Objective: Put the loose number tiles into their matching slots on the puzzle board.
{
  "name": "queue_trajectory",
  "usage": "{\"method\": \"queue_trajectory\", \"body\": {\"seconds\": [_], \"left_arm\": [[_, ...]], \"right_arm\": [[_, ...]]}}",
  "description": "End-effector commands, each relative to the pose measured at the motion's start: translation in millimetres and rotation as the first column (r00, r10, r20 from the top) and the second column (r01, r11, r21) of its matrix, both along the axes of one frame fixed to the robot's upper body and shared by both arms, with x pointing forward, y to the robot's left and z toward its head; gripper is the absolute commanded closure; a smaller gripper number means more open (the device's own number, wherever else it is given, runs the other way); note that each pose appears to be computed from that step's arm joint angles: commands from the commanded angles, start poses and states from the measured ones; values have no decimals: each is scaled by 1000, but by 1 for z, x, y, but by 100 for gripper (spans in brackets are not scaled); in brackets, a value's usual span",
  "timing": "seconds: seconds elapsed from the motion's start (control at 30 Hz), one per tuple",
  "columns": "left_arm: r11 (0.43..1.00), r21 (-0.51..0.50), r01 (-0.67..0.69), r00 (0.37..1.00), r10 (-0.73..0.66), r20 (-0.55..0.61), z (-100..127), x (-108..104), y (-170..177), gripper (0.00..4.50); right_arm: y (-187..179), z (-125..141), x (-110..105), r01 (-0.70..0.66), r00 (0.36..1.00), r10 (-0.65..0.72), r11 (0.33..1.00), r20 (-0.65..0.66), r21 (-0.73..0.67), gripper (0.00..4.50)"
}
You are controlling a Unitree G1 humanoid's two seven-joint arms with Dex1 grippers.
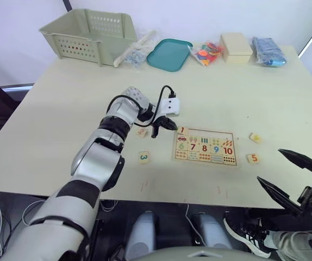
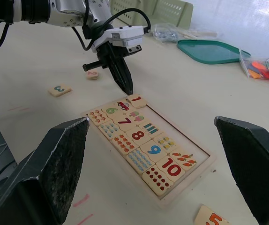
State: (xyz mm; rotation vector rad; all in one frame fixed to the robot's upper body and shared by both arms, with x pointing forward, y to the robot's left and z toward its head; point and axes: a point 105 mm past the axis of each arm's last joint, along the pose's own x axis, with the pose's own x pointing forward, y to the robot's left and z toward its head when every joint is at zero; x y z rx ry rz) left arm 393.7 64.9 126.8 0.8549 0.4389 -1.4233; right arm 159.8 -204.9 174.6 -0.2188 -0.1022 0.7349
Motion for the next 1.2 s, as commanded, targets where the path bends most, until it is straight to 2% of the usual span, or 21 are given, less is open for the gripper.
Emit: {"method": "queue_trajectory", "body": {"seconds": [0.03,1.2], "left_arm": [[1000,-8,30,999,-30,29,10,-1,-5,446],[998,-3,68,998,-68,6,8,-8,-6,446]], "right_arm": [[3,7,-2,-10,999,10,1000,37,-7,0],[5,6,-2,-12,999,12,1000,34,-1,0]]}}
